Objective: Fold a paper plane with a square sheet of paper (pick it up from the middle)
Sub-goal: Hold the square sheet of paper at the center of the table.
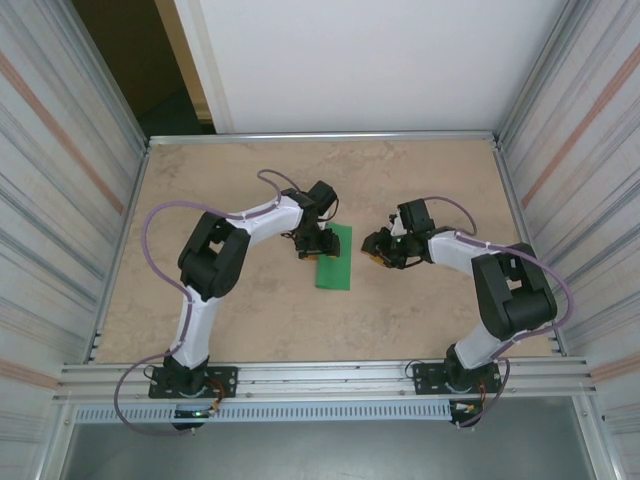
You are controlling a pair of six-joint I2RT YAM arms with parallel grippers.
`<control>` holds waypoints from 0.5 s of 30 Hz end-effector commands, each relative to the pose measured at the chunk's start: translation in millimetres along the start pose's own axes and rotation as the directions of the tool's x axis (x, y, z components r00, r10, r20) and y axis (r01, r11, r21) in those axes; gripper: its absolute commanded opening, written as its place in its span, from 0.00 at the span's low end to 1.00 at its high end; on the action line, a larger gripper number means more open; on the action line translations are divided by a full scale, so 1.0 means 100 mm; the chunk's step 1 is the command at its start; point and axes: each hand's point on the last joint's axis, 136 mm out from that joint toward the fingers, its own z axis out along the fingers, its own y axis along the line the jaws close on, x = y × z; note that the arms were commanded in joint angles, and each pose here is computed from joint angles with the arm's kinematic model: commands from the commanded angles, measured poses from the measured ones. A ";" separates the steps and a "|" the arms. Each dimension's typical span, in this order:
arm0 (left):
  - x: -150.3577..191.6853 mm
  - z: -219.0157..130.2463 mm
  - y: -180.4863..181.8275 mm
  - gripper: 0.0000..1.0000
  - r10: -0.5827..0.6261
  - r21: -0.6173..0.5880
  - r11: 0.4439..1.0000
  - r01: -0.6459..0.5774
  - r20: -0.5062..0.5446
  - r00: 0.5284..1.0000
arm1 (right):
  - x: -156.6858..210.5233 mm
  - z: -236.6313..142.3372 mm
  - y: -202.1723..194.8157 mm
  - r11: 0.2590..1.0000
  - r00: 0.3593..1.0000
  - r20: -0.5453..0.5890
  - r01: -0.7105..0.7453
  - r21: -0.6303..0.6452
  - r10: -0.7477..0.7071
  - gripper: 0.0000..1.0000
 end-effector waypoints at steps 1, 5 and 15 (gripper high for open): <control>0.71 1.04 0.64 0.56 -0.060 -0.192 0.981 0.008 -0.268 0.962 | 0.01 0.08 0.16 0.999 0.999 -0.025 0.025 -0.041 -0.026 0.35; 0.72 1.06 0.65 0.56 -0.056 -0.194 0.981 0.002 -0.274 0.960 | 0.05 0.17 0.26 0.997 0.998 -0.050 0.036 -0.063 -0.040 0.31; 0.76 1.11 0.69 0.56 -0.052 -0.199 0.980 -0.008 -0.293 0.955 | 0.13 0.37 0.36 0.995 0.993 -0.100 0.048 -0.090 -0.057 0.19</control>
